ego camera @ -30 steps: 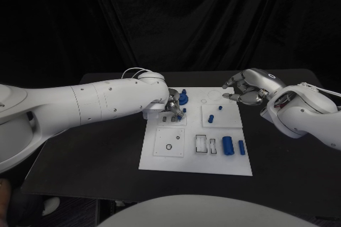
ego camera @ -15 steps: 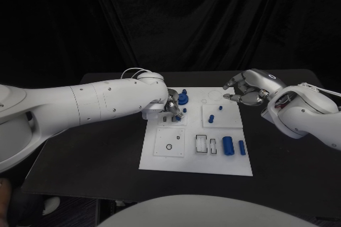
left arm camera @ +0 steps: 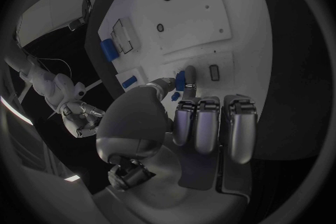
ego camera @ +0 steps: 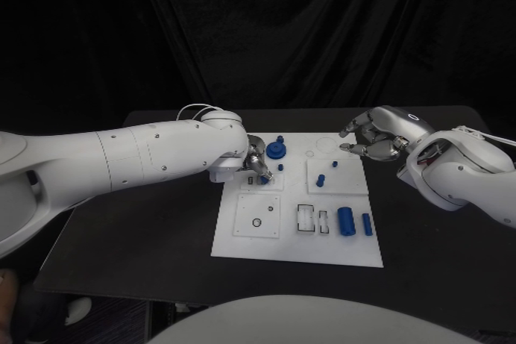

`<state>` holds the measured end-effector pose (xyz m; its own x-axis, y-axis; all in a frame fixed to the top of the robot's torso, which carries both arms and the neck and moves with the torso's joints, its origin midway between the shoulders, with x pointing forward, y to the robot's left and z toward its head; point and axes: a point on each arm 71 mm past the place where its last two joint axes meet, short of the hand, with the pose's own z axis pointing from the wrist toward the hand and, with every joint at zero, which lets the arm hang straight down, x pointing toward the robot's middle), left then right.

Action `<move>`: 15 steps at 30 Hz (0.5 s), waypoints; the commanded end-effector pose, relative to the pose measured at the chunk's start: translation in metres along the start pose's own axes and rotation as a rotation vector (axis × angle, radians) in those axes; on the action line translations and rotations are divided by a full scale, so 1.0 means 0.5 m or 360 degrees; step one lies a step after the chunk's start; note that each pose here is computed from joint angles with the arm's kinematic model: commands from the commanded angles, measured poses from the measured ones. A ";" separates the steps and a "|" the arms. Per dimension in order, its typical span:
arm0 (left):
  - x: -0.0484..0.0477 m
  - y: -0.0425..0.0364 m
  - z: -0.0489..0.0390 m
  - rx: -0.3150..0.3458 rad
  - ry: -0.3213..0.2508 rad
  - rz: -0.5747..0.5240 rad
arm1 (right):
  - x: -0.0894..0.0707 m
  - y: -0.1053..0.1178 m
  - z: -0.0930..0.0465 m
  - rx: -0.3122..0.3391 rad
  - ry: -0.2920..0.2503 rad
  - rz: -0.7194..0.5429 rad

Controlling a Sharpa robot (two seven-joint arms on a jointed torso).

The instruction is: Assemble the parts on the task board

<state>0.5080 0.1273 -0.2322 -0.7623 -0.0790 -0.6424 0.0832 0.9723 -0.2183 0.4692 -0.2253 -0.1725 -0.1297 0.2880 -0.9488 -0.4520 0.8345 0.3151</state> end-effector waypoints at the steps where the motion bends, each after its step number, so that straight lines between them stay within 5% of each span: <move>1: 0.001 0.006 -0.002 -0.0016 -0.0017 -0.0014 | 0.004 -0.006 -0.002 0.0040 0.0024 -0.0010; 15: -0.003 0.023 -0.005 -0.0031 -0.0053 -0.0049 | 0.008 -0.006 -0.002 0.0044 0.0047 -0.0007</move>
<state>0.5080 0.1402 -0.2319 -0.7524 -0.1031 -0.6506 0.0501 0.9759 -0.2125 0.4692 -0.2261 -0.1755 -0.1458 0.2785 -0.9493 -0.4441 0.8390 0.3144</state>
